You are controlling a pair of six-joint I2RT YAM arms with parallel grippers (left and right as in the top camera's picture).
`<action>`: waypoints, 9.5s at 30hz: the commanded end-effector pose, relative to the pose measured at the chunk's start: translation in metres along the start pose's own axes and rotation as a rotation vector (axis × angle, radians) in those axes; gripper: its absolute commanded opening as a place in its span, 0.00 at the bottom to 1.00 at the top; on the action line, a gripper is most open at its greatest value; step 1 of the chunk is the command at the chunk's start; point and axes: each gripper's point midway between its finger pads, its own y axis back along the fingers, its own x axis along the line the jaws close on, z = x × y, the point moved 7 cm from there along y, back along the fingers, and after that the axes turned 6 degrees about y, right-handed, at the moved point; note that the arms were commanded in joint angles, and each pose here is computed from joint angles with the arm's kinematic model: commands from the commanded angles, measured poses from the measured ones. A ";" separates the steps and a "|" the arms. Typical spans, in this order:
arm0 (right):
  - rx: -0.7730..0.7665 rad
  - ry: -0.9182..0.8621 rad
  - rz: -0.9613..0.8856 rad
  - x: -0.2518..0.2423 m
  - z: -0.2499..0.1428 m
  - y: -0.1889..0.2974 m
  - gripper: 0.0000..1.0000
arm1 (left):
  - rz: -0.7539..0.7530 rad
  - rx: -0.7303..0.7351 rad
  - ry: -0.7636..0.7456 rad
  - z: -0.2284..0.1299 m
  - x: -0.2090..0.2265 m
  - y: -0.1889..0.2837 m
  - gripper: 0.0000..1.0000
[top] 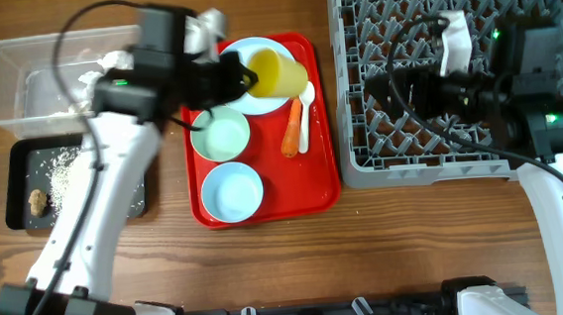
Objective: Sort waste into correct bins and load items into the dishwasher rack
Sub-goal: 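Grasp the yellow cup with the left gripper and lift it, then hand the yellow cup from the left gripper to the right gripper, then place the yellow cup into the dish rack with the right gripper, then grasp the carrot on the red tray with the left gripper, then drop the carrot onto the rice on the black tray, then reach the right gripper to the red tray and grasp the green bowl, then place the green bowl upright in the dish rack with the right gripper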
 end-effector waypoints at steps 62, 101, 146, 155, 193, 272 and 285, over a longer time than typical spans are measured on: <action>-0.189 0.156 0.768 0.025 0.075 -0.005 0.51 | -0.659 0.166 -0.165 0.010 -0.042 0.046 0.35; 0.618 -0.445 -0.481 -0.081 -0.052 -0.065 0.98 | 0.186 -0.065 0.043 0.018 0.051 0.016 0.59; 0.438 -0.284 -0.471 -0.051 0.021 -0.023 0.98 | 0.692 0.213 -0.200 -0.082 0.087 -0.211 0.44; 0.441 -0.285 -0.471 -0.050 0.021 -0.023 0.98 | 0.669 0.230 -0.192 -0.084 0.086 -0.215 0.11; 0.441 -0.284 -0.472 -0.050 0.021 -0.023 1.00 | 0.837 -0.305 0.992 -0.034 0.341 0.089 0.44; -0.086 0.302 -1.591 -0.092 0.128 -0.119 0.04 | 0.630 -0.388 0.475 0.054 0.199 0.114 1.00; 0.167 0.656 -1.593 -0.144 0.103 -0.222 0.04 | 0.630 -0.388 0.475 0.054 0.199 0.114 1.00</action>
